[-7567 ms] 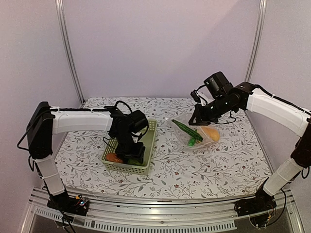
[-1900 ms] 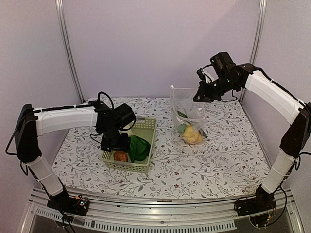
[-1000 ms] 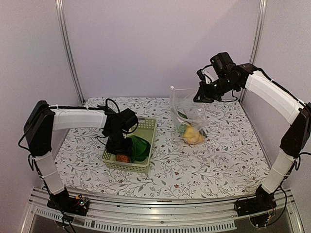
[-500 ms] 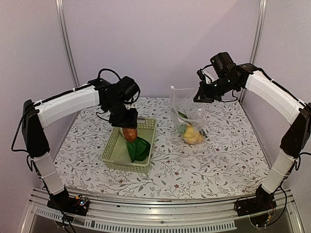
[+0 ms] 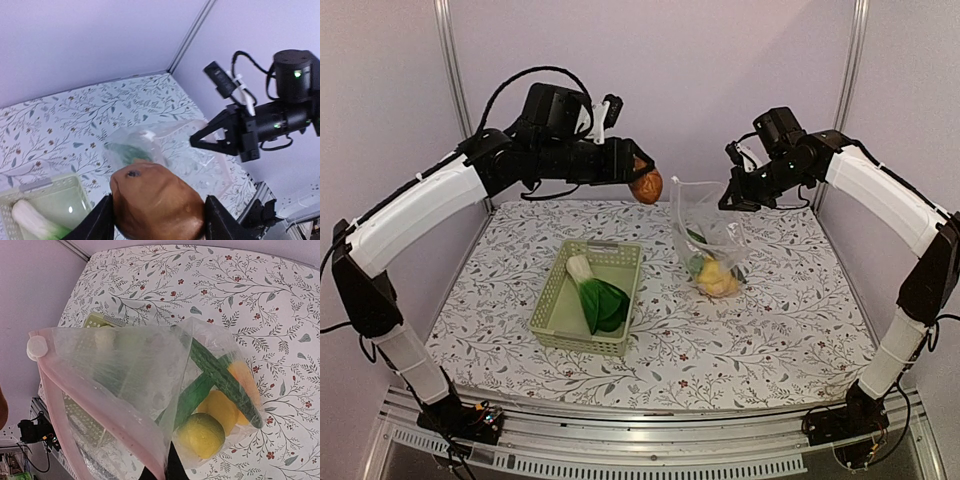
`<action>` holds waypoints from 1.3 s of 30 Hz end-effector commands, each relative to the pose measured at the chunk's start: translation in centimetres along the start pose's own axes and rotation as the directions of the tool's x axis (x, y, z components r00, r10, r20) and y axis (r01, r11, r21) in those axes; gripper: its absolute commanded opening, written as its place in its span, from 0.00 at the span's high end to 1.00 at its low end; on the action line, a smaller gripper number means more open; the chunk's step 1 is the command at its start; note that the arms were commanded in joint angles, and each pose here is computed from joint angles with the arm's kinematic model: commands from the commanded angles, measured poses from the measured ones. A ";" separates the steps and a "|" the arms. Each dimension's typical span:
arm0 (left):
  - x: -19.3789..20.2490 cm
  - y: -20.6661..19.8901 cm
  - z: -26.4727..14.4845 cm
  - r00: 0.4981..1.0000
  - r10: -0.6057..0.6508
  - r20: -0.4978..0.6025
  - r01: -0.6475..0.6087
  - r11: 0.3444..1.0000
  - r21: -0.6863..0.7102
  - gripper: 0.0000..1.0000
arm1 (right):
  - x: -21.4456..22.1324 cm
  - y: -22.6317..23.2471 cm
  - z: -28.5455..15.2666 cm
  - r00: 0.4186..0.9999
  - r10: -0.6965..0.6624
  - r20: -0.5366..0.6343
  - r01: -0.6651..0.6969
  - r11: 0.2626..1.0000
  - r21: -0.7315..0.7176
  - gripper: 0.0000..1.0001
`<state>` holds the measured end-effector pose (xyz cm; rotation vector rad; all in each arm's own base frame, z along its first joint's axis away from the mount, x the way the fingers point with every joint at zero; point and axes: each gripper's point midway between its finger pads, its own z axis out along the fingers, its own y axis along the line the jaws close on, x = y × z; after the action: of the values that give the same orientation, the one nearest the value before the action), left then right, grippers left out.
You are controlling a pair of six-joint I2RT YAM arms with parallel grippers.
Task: Place the food in the zip-top bag and seal the zipper
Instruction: Place the fake vegetable in the zipper food storage bag, then pick up the fake vegetable from the bin.
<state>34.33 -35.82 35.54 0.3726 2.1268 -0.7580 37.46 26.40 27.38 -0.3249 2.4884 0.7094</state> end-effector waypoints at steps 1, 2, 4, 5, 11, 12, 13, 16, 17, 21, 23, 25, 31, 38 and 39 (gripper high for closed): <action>-4.9 -7.7 -1.2 0.967 0.088 0.239 -0.150 0.956 0.253 0.70 | -0.4 1.4 -1.2 1.000 -0.009 0.024 0.010 1.000 -0.026 1.00; -5.1 -8.4 -0.7 0.965 0.088 0.246 -0.156 0.950 0.272 0.69 | -0.3 1.5 -1.2 1.000 -0.010 0.022 0.010 1.000 -0.027 1.00; -5.4 -9.7 0.3 0.965 0.094 0.246 -0.168 0.939 0.299 0.69 | -0.2 1.7 -1.1 1.000 -0.009 0.019 0.009 1.000 -0.029 1.00; -5.2 -10.1 1.0 0.965 0.105 0.239 -0.177 0.937 0.301 0.69 | -0.2 1.8 -1.2 1.000 -0.008 0.020 0.009 0.999 -0.032 1.00; -2.0 -9.8 5.1 0.972 0.165 0.166 -0.202 0.950 0.237 0.60 | -0.8 2.3 -2.4 0.999 -0.006 0.045 0.007 0.999 -0.037 1.00; -1.4 -9.4 5.7 0.974 0.169 0.148 -0.200 0.955 0.221 0.55 | -0.9 2.4 -2.6 0.999 -0.006 0.049 0.008 0.999 -0.037 1.00; -1.0 -8.9 6.2 0.976 0.173 0.132 -0.197 0.961 0.196 0.50 | -1.0 2.5 -2.7 0.999 -0.006 0.051 0.008 0.999 -0.039 1.00; -0.4 -8.1 6.7 0.978 0.173 0.119 -0.191 0.969 0.158 0.30 | -1.2 2.9 -3.2 0.998 -0.008 0.055 0.011 0.999 -0.052 1.00; -0.6 -8.2 6.6 0.976 0.177 0.124 -0.196 0.968 0.159 0.27 | -1.3 3.0 -3.3 0.998 -0.007 0.055 0.010 0.998 -0.055 1.00; -2.9 -8.5 5.0 0.963 0.182 0.196 -0.211 0.967 0.140 0.18 | -1.2 3.1 -3.2 0.999 -0.003 0.038 0.005 0.997 -0.074 1.00; -4.0 -8.3 4.0 0.953 0.202 0.228 -0.231 0.967 0.109 0.17 | -1.3 3.0 -3.1 0.999 0.008 0.031 -0.005 0.997 -0.082 1.00; -4.9 -7.4 2.9 0.946 0.205 0.250 -0.224 0.973 0.053 0.17 | -1.4 3.0 -3.2 0.999 0.015 0.031 -0.012 0.996 -0.088 1.00; -0.4 3.5 2.3 0.991 0.063 0.121 -0.023 0.952 -0.305 0.24 | -1.8 2.6 -3.3 0.999 0.019 0.045 -0.015 0.997 -0.075 1.00; 9.4 16.2 2.1 0.900 -0.435 0.018 0.375 0.754 -0.539 0.37 | -1.3 2.2 -3.4 0.998 0.018 0.056 -0.015 0.998 -0.063 1.00; 10.0 16.6 2.5 0.891 -0.452 0.030 0.395 0.742 -0.541 0.37 | -1.2 2.2 -3.4 0.998 0.020 0.056 -0.016 0.998 -0.065 1.00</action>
<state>39.25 -28.45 26.73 -0.0977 2.2696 -0.4235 36.55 26.97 30.12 -0.3165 2.4676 0.7848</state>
